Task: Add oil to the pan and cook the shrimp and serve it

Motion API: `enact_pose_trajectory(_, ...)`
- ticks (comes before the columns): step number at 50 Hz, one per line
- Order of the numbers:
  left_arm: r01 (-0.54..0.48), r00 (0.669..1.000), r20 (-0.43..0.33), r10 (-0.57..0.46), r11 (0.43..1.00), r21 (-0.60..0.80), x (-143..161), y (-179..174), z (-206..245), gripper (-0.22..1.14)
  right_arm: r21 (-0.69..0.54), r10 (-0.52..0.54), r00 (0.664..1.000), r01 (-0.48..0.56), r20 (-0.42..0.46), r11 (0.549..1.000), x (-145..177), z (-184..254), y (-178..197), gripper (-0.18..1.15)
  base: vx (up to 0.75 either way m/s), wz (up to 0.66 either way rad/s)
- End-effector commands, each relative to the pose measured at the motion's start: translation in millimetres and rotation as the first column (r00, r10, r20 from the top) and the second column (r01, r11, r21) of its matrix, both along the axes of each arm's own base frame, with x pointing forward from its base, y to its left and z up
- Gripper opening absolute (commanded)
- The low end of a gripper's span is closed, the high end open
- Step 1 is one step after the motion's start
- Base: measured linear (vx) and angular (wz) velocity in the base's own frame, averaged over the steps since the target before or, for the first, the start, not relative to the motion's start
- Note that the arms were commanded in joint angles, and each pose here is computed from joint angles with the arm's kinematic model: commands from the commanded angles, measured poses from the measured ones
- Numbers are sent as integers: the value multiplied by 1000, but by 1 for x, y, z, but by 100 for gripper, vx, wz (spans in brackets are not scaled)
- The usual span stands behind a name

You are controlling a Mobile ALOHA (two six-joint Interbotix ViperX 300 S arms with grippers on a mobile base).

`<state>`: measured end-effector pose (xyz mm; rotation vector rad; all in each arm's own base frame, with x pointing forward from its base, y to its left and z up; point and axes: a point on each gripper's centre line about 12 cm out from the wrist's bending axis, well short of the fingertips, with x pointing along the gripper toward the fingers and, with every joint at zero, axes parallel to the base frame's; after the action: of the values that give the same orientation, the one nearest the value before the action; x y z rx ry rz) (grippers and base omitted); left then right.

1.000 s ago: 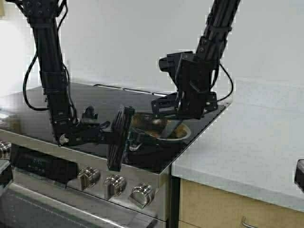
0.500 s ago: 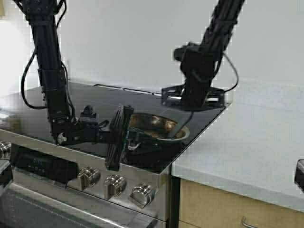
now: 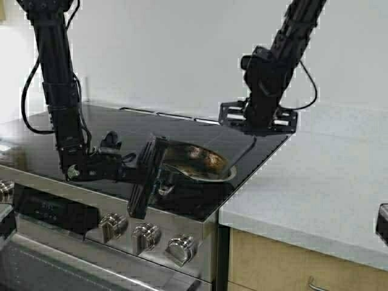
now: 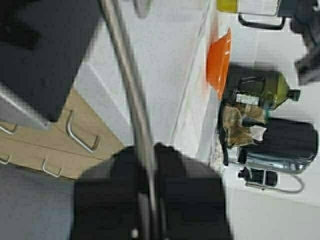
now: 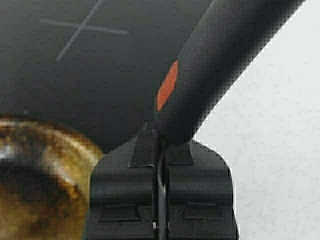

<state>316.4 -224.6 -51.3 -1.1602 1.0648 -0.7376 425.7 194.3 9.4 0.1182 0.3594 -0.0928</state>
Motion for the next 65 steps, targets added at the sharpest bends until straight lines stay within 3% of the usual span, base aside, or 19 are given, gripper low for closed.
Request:
enact_pose_trajectory(1, 24, 995, 101, -22, 1000, -19, 10, -7, 30, 3, 14, -6, 1000, 6, 6, 1000, 3, -3, 1, 7, 0, 0)
enact_pose_trajectory(13, 32, 994, 106, -32, 999, -1, 14, -9, 35, 3, 102, -41, 997, 47, -66, 994, -15, -41, -4, 7, 0, 0)
enact_pose_trajectory(20, 42, 995, 95, -43, 999, 13, 13, -9, 34, 3, 149, 12, 997, -1, -76, 989, -27, -49, 9, 7, 0, 0)
enact_pose_trajectory(44, 101, 992, 69, -104, 994, 43, 15, -14, 32, 3, 228, 158, 984, -136, -83, 964, -50, -48, 72, 7, 0, 0)
enact_pose_trajectory(65, 169, 984, 46, -174, 981, 96, 14, -17, 34, 3, 279, 175, 980, -144, -89, 949, -48, -52, 101, 7, 0, 0)
